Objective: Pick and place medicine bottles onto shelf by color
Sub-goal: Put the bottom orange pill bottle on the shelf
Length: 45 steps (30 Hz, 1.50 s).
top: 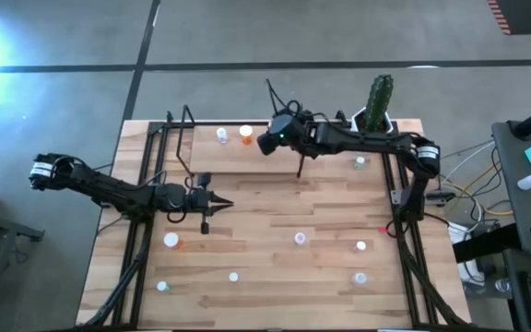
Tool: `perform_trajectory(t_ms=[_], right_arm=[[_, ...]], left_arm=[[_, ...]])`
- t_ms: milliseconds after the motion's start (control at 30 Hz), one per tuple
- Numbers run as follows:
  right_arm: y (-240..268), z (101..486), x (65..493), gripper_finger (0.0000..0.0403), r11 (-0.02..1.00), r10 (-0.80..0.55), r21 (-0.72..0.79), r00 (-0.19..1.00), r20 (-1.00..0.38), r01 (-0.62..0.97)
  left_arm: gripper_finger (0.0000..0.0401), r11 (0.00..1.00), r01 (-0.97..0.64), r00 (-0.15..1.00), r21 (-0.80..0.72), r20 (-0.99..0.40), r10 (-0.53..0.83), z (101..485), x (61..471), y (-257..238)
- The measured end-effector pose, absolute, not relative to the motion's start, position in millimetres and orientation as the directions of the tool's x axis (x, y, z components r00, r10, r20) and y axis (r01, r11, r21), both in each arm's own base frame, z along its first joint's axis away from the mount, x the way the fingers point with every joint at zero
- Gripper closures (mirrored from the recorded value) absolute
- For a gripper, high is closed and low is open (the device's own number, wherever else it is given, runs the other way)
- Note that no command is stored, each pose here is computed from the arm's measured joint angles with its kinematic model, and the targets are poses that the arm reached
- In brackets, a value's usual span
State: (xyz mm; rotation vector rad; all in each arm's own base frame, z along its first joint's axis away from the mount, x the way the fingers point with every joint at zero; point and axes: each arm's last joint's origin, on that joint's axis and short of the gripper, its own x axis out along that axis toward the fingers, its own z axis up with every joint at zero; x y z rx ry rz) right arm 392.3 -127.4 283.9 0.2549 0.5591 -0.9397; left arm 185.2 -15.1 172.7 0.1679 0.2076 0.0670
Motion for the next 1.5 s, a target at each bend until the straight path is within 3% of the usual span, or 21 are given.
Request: perform_trajectory(t_ms=[167, 333, 867, 1233, 1500], right_arm=[[-117, 276, 399, 0.0190, 0.753, -0.569, -0.130, 0.540, -0.620, 0.645], [-103, 284, 398, 0.0190, 0.864, -0.419, -0.089, 0.609, -0.673, 0.496], [-104, 209, 426, 0.0190, 0.710, -0.533, -0.097, 0.442, -0.722, 0.697], [-107, 210, 425, 0.0187, 0.678, -0.559, -0.116, 0.407, -0.722, 0.726], [-108, 219, 419, 0.0134, 0.667, -0.579, -0.144, 0.387, -0.718, 0.731]], left_arm=[[0.0395, 0.983, -0.048, 0.976, 0.175, -0.201, 0.083, 172, 185, -15], [0.0395, 0.983, -0.048, 0.976, 0.176, -0.202, 0.083, 172, 185, -15], [0.0395, 0.984, -0.048, 0.976, 0.174, -0.200, 0.083, 173, 185, -15], [0.0395, 0.984, -0.048, 0.976, 0.174, -0.201, 0.083, 173, 185, -15], [0.0395, 0.984, -0.049, 0.976, 0.173, -0.201, 0.083, 173, 185, -15]])
